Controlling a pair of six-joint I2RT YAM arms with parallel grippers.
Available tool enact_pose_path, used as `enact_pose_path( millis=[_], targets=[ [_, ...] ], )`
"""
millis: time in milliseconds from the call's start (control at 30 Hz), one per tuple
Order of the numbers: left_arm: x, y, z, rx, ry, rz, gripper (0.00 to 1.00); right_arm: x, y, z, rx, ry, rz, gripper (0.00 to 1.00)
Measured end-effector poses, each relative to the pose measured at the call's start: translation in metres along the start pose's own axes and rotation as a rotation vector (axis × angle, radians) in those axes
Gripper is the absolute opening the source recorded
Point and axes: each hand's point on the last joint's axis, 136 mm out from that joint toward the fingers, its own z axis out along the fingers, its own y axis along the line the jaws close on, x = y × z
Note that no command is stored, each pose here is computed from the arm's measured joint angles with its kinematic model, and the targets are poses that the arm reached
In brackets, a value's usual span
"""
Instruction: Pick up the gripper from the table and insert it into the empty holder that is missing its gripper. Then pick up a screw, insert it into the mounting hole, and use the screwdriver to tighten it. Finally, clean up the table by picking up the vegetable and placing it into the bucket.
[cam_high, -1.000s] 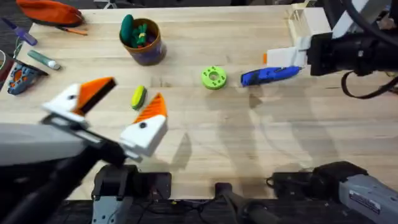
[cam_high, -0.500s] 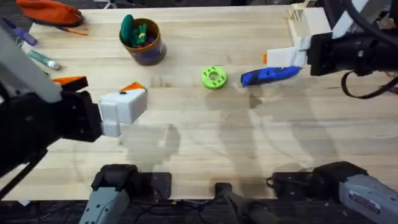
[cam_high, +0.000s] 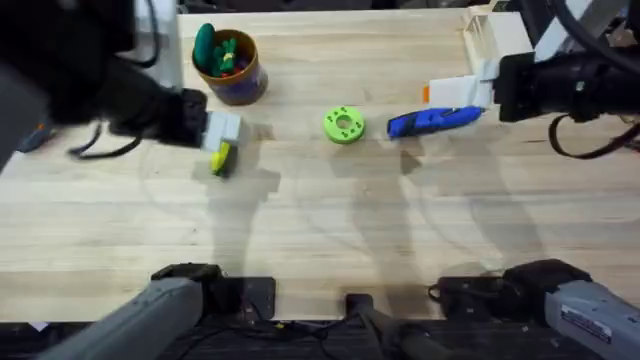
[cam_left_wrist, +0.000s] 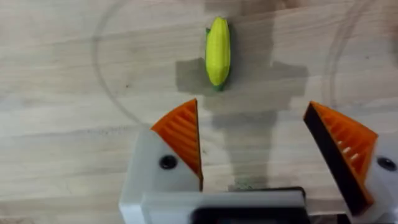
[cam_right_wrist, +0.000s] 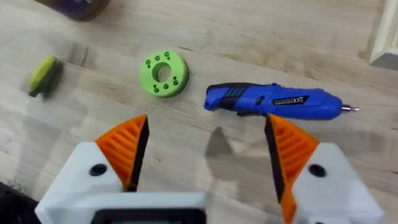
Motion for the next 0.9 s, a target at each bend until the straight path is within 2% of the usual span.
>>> enact_pose_path(
  millis=[100, 200, 333, 433, 700, 833, 900],
  targets=[
    [-0.011, 0.003, 0.029, 0.005, 0.064, 0.027, 0.990, 0.000, 0.000, 0.000, 0.000, 0.000, 0.000, 0.993],
    [-0.012, 0.013, 0.057, 0.016, 0.144, 0.017, 0.992, 0.000, 0.000, 0.000, 0.000, 0.000, 0.000, 0.994],
    [-0.004, 0.027, 0.092, 0.057, 0.254, -0.011, 0.903, 0.000, 0.000, 0.000, 0.000, 0.000, 0.000, 0.993],
    [0.001, 0.031, 0.113, 0.070, 0.315, -0.007, 0.946, 0.000, 0.000, 0.000, 0.000, 0.000, 0.000, 0.994],
    [0.011, 0.023, 0.146, 0.100, 0.416, 0.040, 0.877, 0.000, 0.000, 0.000, 0.000, 0.001, 0.000, 0.993],
    [0.009, 0.024, 0.150, 0.094, 0.417, 0.046, 0.868, 0.000, 0.000, 0.000, 0.000, 0.001, 0.000, 0.993],
    [0.009, 0.024, 0.150, 0.095, 0.419, 0.046, 0.830, 0.000, 0.000, 0.000, 0.000, 0.001, 0.000, 0.992]
  ],
)
